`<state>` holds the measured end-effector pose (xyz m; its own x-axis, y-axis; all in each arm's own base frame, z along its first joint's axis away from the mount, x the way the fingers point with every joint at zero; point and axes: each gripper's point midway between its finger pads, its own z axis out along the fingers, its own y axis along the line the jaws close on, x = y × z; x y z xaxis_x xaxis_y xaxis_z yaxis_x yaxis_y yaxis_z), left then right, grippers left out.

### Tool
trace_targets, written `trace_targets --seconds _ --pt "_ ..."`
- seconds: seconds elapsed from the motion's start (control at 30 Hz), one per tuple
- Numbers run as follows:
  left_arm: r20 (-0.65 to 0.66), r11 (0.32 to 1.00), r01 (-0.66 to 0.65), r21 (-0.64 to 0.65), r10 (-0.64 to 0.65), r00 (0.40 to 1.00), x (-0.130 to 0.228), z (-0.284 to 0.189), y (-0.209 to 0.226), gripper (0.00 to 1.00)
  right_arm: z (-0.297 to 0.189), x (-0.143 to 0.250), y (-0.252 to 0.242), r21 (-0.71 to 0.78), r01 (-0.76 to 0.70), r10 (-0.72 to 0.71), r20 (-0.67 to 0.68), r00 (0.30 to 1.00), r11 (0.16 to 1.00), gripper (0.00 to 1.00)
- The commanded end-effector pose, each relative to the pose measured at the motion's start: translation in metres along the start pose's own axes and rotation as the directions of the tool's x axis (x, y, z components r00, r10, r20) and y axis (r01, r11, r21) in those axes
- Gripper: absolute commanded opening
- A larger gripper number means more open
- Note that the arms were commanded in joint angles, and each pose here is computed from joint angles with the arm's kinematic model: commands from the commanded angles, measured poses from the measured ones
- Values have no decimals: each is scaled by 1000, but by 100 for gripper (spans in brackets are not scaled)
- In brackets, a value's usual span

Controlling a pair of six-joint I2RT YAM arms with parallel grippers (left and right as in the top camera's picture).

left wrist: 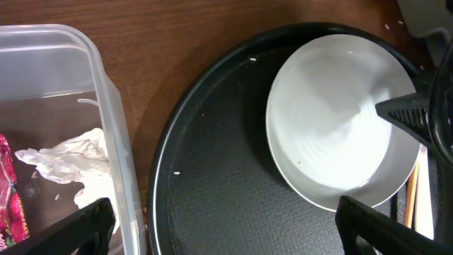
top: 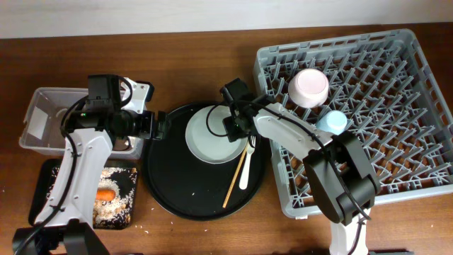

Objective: Sort waste into correct bins and load items into the dishwasher rack
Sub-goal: 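Move the right gripper to the white plate rim and grasp it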

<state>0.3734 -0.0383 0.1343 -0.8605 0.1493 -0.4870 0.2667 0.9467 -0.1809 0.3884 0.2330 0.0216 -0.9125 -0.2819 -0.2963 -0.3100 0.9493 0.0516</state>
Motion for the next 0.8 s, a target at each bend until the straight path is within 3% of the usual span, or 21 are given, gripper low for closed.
trace_targets --seconds 0.0,0.4,0.47,0.57,0.67,0.77 --pt "-2 1000 1 1 -1 1000 2 1 2 99 5 7 13 -69 -10 8 -34 999 998 58" --pt "-2 1000 1 1 -1 1000 2 1 2 99 15 20 8 -54 -12 9 -55 998 998 58" --pt "-2 1000 1 1 -1 1000 2 1 2 99 15 18 7 -52 -11 9 -45 999 999 52" --pt "-2 1000 1 1 -1 1000 2 1 2 99 15 19 7 -52 -11 9 -45 999 999 35" --pt "-2 1000 1 1 -1 1000 2 1 2 99 15 19 7 -52 -12 9 -46 999 999 29" --pt "-2 1000 1 1 -1 1000 2 1 2 99 15 19 7 -52 -11 9 -46 999 999 13"
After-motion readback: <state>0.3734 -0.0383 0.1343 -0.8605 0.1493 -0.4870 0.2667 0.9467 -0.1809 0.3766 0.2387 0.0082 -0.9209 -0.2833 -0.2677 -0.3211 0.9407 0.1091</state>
